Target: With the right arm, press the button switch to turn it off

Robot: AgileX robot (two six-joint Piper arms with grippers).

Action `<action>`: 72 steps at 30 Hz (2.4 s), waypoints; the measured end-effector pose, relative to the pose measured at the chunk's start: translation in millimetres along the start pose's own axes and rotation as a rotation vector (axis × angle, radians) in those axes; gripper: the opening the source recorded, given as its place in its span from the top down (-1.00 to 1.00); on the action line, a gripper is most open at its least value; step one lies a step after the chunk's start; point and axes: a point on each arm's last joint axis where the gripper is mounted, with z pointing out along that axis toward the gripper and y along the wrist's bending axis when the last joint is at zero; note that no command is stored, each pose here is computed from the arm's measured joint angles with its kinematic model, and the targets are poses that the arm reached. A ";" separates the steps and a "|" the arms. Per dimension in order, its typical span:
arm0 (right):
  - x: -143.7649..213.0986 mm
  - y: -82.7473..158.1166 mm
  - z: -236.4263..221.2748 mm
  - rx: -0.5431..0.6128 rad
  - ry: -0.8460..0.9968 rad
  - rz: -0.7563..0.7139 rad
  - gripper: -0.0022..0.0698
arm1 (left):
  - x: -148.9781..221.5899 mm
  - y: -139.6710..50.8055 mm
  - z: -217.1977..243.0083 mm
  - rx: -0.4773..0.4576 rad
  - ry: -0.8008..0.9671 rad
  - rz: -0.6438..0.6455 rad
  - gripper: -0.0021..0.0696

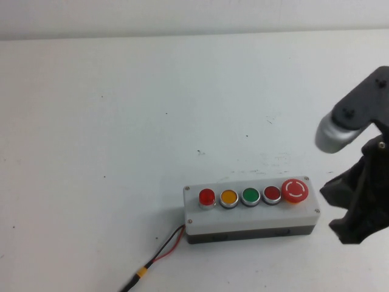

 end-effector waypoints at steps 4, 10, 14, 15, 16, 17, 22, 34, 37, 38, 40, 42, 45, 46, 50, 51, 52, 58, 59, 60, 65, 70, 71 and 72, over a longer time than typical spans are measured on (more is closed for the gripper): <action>22.8 -25.9 2.5 0.065 -0.180 0.091 0.98 | 0.0 0.0 0.0 0.000 0.000 0.000 0.95; 85.9 -57.6 13.5 0.238 -0.542 0.265 0.98 | 0.0 0.0 0.0 -0.001 0.000 0.000 0.95; 140.7 -62.5 24.1 0.385 -0.746 0.325 0.98 | 0.0 0.0 0.0 -0.001 0.000 0.000 0.95; 152.4 -62.1 25.0 0.419 -0.781 0.339 0.98 | 0.0 0.0 0.0 -0.001 0.000 0.000 0.95; 165.5 -61.0 28.8 0.451 -0.807 0.353 0.98 | 0.0 0.0 0.0 -0.001 0.000 0.000 0.95; 177.9 -59.6 33.2 0.480 -0.824 0.364 0.98 | 0.0 0.0 0.0 -0.001 0.000 0.000 0.95; 214.7 -53.5 45.3 0.584 -0.887 0.403 0.98 | 0.0 0.0 0.0 -0.001 0.000 0.000 0.95; 237.4 -40.9 47.7 0.585 -0.805 0.452 0.98 | 0.0 0.0 0.0 -0.001 0.000 0.000 0.95; 241.6 -39.9 52.4 0.569 -0.737 0.471 0.98 | 0.0 0.0 0.0 -0.001 0.000 0.000 0.95; 242.9 -39.5 53.7 0.564 -0.718 0.477 0.98 | 0.0 0.0 0.0 -0.001 0.000 0.000 0.95; 244.3 -39.1 55.2 0.559 -0.696 0.483 0.98 | 0.0 0.0 0.0 -0.001 0.000 0.000 0.95; 244.6 -39.0 55.5 0.557 -0.691 0.484 0.98 | 0.0 0.0 0.0 -0.001 0.000 0.000 0.95; 244.7 -39.0 55.6 0.557 -0.690 0.485 0.98 | 0.0 0.0 0.0 -0.001 0.000 0.000 0.95; 244.7 -39.0 55.6 0.557 -0.690 0.485 0.98 | 0.0 0.0 0.0 -0.001 0.000 0.000 0.95; 244.8 -39.0 55.7 0.557 -0.689 0.485 0.98 | 0.0 0.0 0.0 -0.001 0.000 0.000 0.95; 244.8 -39.0 55.7 0.557 -0.689 0.485 0.98 | 0.0 0.0 0.0 -0.001 0.000 0.000 0.95; 244.8 -39.0 55.7 0.557 -0.689 0.485 0.98 | 0.0 0.0 0.0 -0.001 0.000 0.000 0.95; 244.8 -39.0 55.7 0.557 -0.689 0.485 0.98 | 0.0 0.0 0.0 -0.001 0.000 0.000 0.95; 244.8 -39.0 55.7 0.557 -0.689 0.485 0.98 | 0.0 0.0 0.0 -0.001 0.000 0.000 0.95; 244.8 -39.0 55.7 0.557 -0.689 0.485 0.98 | 0.0 0.0 0.0 -0.001 0.000 0.000 0.95; 244.8 -39.0 55.7 0.557 -0.689 0.485 0.98 | 0.0 0.0 0.0 -0.001 0.000 0.000 0.95; 244.8 -39.0 55.7 0.557 -0.689 0.485 0.98 | 0.0 0.0 0.0 -0.001 0.000 0.000 0.95; 244.8 -39.0 55.7 0.557 -0.689 0.485 0.98 | 0.0 0.0 0.0 -0.001 0.000 0.000 0.95; 244.8 -39.0 55.7 0.557 -0.689 0.485 0.98 | 0.0 0.0 0.0 -0.001 0.000 0.000 0.95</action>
